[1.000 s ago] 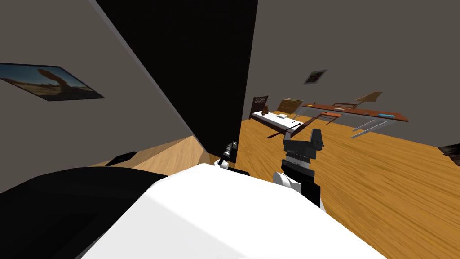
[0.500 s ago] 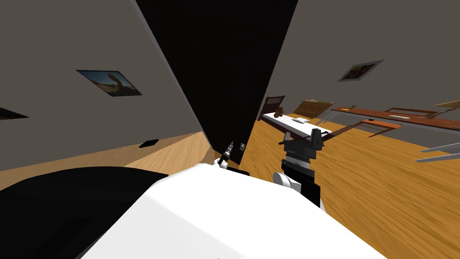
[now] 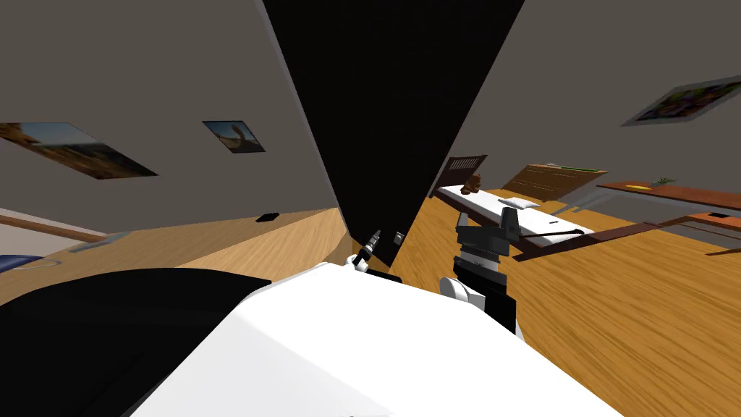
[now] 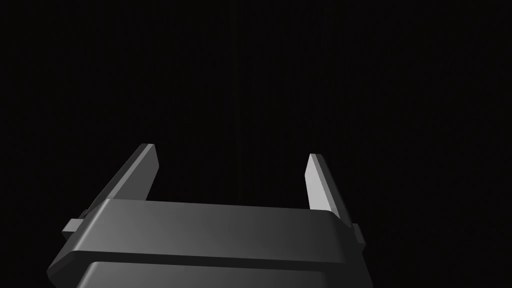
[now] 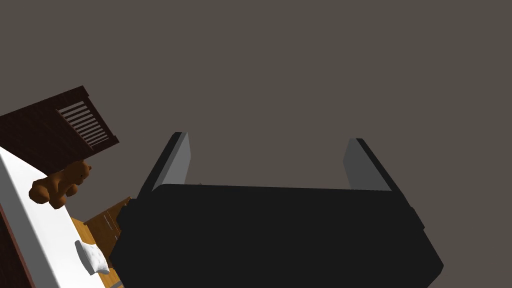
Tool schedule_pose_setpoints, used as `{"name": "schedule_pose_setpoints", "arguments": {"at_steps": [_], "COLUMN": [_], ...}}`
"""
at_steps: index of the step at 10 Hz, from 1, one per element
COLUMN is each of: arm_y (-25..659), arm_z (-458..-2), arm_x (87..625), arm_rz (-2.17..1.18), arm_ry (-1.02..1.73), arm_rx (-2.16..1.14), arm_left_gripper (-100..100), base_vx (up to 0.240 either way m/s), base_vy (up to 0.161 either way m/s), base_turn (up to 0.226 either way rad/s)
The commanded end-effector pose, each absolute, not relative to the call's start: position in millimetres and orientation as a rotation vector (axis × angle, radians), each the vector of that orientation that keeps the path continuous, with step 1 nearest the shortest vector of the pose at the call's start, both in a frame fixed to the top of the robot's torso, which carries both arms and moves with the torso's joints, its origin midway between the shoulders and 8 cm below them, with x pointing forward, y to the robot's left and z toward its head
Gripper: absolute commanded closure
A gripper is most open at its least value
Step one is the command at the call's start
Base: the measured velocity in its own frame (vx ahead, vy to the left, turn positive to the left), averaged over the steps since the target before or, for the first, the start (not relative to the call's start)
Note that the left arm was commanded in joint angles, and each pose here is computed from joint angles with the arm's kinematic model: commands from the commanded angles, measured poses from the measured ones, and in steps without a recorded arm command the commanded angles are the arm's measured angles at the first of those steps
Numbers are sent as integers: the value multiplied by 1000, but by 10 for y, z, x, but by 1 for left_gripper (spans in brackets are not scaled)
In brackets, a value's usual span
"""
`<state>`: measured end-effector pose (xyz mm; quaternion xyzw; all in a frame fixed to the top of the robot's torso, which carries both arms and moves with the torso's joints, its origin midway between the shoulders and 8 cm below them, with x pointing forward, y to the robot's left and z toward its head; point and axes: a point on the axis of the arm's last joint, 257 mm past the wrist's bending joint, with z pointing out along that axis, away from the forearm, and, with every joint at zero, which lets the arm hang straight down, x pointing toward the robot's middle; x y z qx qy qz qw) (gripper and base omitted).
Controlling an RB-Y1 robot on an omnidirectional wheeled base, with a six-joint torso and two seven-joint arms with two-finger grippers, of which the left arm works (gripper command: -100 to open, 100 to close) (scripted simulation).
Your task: Push the door open
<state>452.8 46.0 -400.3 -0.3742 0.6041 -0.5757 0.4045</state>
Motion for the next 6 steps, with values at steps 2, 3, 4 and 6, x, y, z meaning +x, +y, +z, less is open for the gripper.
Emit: {"name": "schedule_pose_setpoints", "arguments": {"at_steps": [2, 3, 4, 6], "arm_y": [153, 153, 57, -119], "arm_z": [-3986, -3986, -3976, -3953], "arm_x": [4456, 4456, 4430, 4380], "arm_rz": [-1517, -1517, -1537, -1573], "arm_ry": [1569, 1569, 1580, 1597], "arm_rx": [-916, -916, -909, -898], "arm_left_gripper": [-100, -100, -100, -100], "base_vx": [-79, -85, -81, -88], "base_vy": [-35, -48, -31, -56], "base_turn": [307, 89, 111, 131]}}
